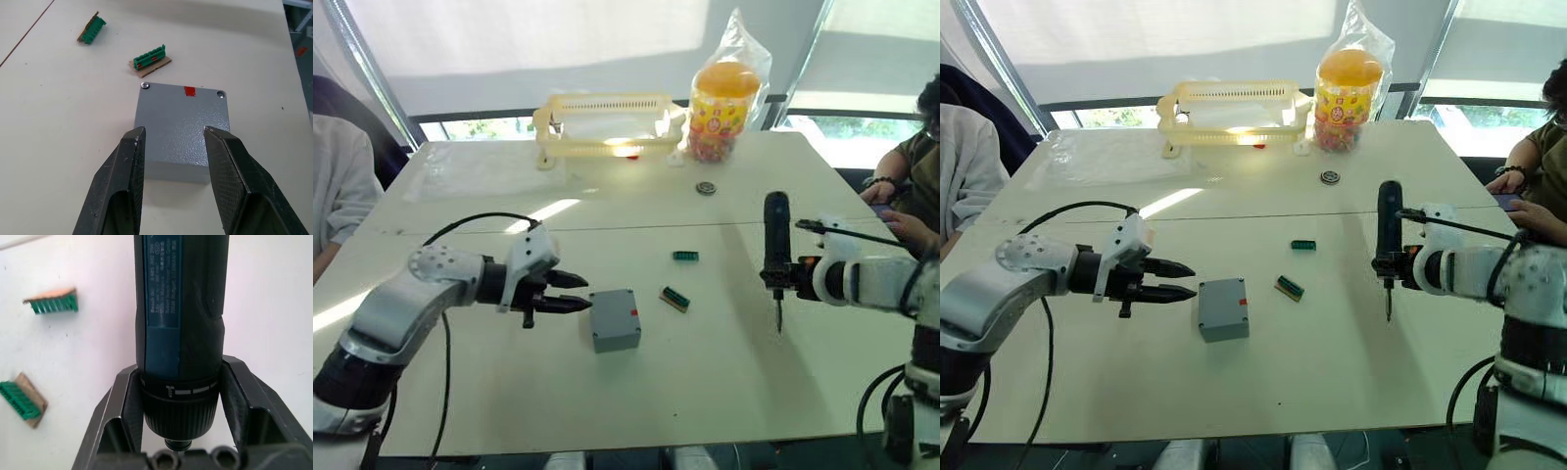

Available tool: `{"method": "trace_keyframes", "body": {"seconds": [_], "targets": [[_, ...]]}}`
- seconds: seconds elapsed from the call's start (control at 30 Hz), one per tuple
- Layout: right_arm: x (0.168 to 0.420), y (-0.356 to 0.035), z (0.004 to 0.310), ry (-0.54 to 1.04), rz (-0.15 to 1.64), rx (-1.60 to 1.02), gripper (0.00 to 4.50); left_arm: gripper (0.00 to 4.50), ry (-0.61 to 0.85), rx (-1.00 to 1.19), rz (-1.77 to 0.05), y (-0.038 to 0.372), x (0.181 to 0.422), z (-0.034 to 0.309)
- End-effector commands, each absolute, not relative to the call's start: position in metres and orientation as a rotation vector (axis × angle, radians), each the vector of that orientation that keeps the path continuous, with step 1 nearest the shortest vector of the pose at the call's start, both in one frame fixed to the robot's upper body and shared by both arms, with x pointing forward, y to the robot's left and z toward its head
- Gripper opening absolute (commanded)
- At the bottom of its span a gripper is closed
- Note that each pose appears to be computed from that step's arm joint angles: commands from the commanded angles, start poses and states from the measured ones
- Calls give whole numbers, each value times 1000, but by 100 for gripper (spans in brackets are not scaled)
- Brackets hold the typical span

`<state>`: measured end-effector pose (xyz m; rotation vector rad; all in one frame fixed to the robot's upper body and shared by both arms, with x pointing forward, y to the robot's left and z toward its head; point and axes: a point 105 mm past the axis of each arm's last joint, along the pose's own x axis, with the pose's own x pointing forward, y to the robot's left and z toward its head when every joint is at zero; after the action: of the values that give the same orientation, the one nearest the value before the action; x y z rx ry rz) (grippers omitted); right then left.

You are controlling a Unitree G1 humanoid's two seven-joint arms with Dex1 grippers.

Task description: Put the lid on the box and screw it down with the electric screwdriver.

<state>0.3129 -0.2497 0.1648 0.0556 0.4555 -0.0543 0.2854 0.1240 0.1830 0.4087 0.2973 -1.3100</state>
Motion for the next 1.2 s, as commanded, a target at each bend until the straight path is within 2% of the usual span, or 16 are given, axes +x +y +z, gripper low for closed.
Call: {"method": "trace_keyframes", "body": {"seconds": [0.03,0.17,0.23,0.37,0.7,1.2], "targets": [[313,-235,215,67,-69,69,176,187,276,420,-1334,119,290,190],[311,-191,244,-205,110,211,176,187,300,445,-1349,111,295,184],[308,-170,250,-269,205,217,176,187,304,444,-1354,108,295,183],[294,-108,260,-377,516,208,176,187,347,466,-1365,105,288,169],[290,-64,248,-420,705,137,176,187,402,546,-1288,108,285,132],[299,-47,213,-386,761,54,176,187,406,513,-1264,110,284,129]]}}
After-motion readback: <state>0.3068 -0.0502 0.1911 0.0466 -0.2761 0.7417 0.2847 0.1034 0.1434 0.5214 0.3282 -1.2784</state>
